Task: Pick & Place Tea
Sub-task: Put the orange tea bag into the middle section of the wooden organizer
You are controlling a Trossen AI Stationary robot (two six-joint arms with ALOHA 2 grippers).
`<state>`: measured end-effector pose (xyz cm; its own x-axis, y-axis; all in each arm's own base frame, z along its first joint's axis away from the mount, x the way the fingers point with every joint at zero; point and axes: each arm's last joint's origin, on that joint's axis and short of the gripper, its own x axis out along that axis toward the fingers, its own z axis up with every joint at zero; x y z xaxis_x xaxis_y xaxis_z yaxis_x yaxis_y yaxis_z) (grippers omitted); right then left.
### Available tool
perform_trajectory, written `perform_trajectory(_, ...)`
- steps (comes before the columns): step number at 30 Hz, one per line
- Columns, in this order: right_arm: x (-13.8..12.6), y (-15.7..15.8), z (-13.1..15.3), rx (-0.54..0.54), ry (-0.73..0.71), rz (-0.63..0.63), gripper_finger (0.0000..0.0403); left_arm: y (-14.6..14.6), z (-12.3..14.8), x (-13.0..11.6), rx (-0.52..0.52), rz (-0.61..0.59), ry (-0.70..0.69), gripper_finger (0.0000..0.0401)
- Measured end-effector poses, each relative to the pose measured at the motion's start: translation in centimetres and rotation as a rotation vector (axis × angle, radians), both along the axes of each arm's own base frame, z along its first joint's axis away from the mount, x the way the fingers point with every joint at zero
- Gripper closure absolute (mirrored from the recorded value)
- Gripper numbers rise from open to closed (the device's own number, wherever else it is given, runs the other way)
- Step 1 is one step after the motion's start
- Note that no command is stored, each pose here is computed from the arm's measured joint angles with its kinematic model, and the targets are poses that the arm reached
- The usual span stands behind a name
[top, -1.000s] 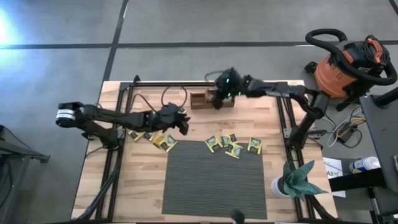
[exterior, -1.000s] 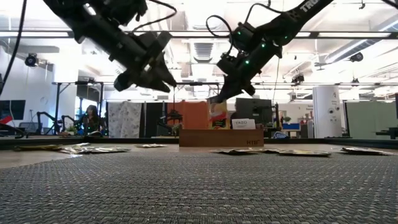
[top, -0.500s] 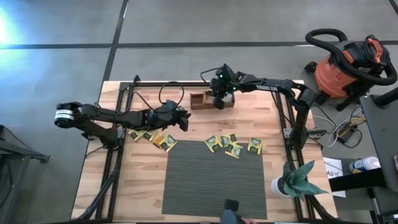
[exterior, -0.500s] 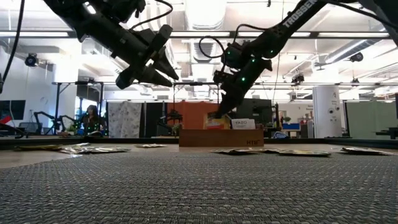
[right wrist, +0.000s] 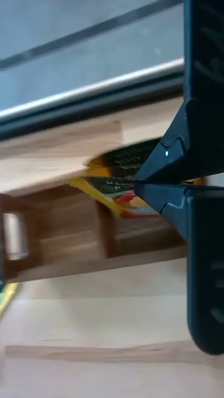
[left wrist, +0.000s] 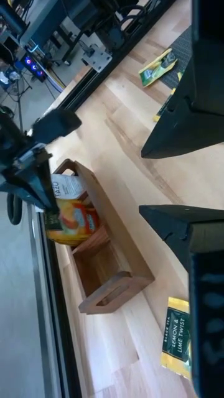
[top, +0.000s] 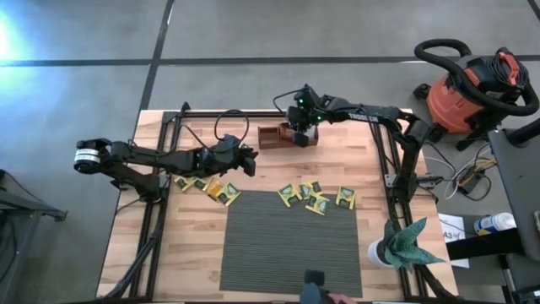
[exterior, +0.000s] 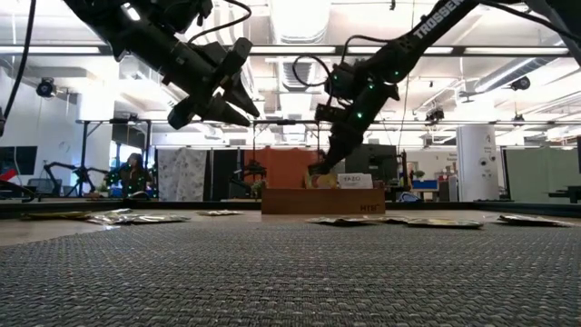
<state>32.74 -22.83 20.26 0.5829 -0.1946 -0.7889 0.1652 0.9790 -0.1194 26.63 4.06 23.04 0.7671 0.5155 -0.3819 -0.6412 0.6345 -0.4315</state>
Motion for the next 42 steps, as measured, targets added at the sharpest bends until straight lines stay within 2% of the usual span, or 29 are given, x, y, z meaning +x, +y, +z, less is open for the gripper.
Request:
perform_trajectory(14,0.0,0.9,-1.0,0.006,0.040,0.014,0.0387,0.0,0.0,0.0,0.000,0.000,-0.001,0.0275)
perform_trajectory(24,-0.4,1.1,-1.1,-0.007,0.112,-0.012,0.0299,0.0,0.0,0.0,-0.002,0.000,-0.002,0.0275)
perform_trajectory(30,-0.8,1.3,1.0,-0.005,0.117,-0.013,0.0266,-0.1,-0.1,0.0,-0.010,-0.012,0.012,0.0275)
perform_trajectory(34,-1.1,2.0,3.2,-0.032,0.074,-0.007,0.0259,-0.5,-0.9,-0.6,-0.062,-0.128,0.129,0.0275)
perform_trajectory(38,-1.3,3.4,5.4,-0.055,0.016,0.010,0.0262,-1.6,-2.8,-1.9,-0.159,-0.204,0.357,0.0275)
perform_trajectory(42,-1.0,5.2,6.4,-0.036,-0.002,0.029,0.0268,-2.9,-4.1,-3.5,-0.194,-0.238,0.580,0.0275)
